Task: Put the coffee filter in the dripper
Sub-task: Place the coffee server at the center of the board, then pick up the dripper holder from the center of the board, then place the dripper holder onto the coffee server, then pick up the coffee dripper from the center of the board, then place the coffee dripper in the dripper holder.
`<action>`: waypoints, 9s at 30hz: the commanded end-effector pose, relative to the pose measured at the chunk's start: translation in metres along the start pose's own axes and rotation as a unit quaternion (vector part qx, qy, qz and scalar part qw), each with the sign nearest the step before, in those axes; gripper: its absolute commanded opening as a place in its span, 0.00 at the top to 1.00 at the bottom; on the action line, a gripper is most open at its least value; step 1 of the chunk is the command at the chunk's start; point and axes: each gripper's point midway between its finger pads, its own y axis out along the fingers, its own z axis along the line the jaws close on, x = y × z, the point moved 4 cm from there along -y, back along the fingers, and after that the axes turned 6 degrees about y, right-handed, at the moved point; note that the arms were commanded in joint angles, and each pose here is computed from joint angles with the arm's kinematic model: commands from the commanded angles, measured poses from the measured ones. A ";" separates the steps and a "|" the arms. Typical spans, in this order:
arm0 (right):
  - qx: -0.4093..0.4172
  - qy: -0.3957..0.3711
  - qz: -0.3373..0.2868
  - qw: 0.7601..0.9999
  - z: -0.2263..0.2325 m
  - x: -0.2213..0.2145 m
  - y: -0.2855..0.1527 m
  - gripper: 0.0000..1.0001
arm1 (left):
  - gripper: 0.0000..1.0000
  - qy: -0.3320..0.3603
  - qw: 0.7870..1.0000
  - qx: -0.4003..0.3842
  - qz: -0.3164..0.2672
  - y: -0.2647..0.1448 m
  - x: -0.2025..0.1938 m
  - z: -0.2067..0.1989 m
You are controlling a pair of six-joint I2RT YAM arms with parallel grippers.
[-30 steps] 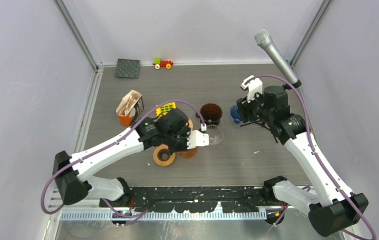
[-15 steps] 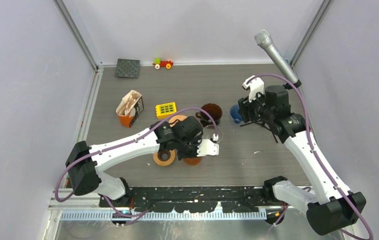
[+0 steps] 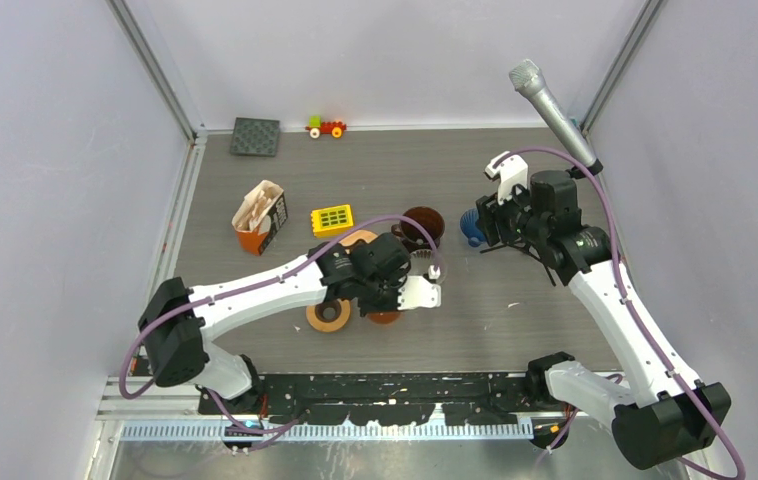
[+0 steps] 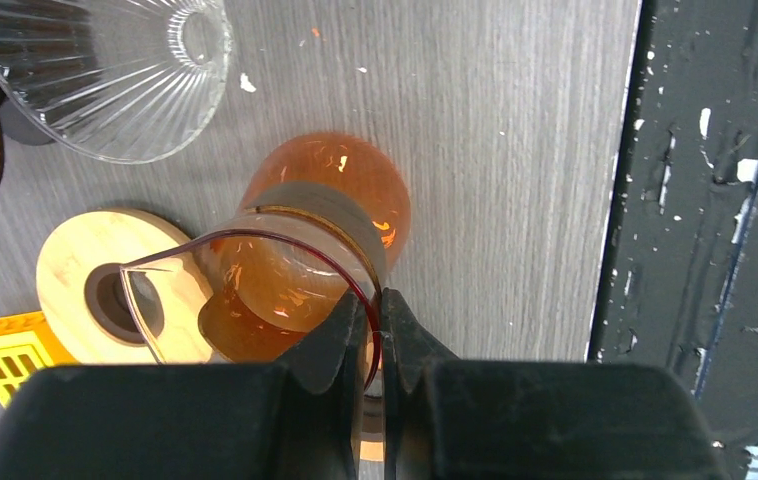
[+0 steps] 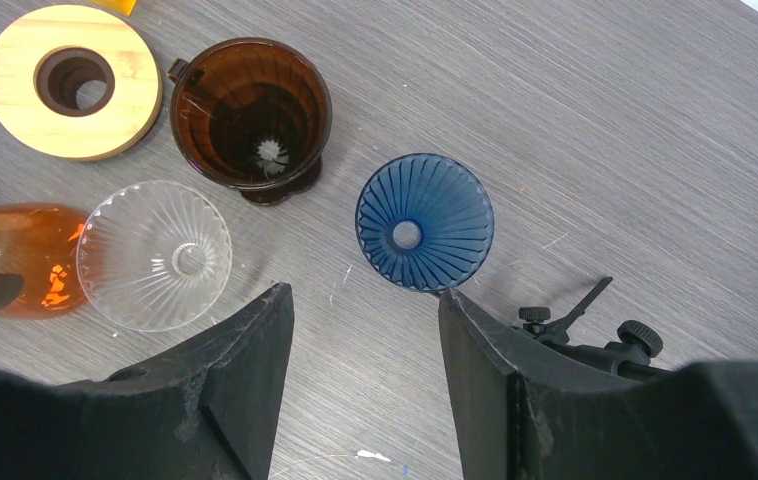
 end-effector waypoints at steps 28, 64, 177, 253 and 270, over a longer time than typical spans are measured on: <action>0.016 0.004 -0.013 1.000 0.002 0.006 -0.001 0.40 | 0.13 -0.142 0.983 0.101 -0.059 -0.065 -0.014 0.054; 0.020 0.001 -0.001 1.000 0.002 0.002 0.003 0.39 | 0.24 -0.384 0.921 -0.009 0.070 0.009 -0.169 0.033; 0.150 0.010 0.175 0.973 0.064 -0.054 0.071 0.31 | 0.23 -0.219 0.952 0.213 -0.002 -0.118 -0.028 0.111; 0.249 0.015 0.117 0.961 0.127 0.068 -0.011 1.00 | 0.01 -0.427 0.842 0.274 -0.186 -0.194 -0.060 0.163; 0.294 0.019 0.205 0.933 0.182 0.057 0.023 0.99 | 0.00 -0.406 0.830 0.322 -0.208 -0.204 -0.070 0.138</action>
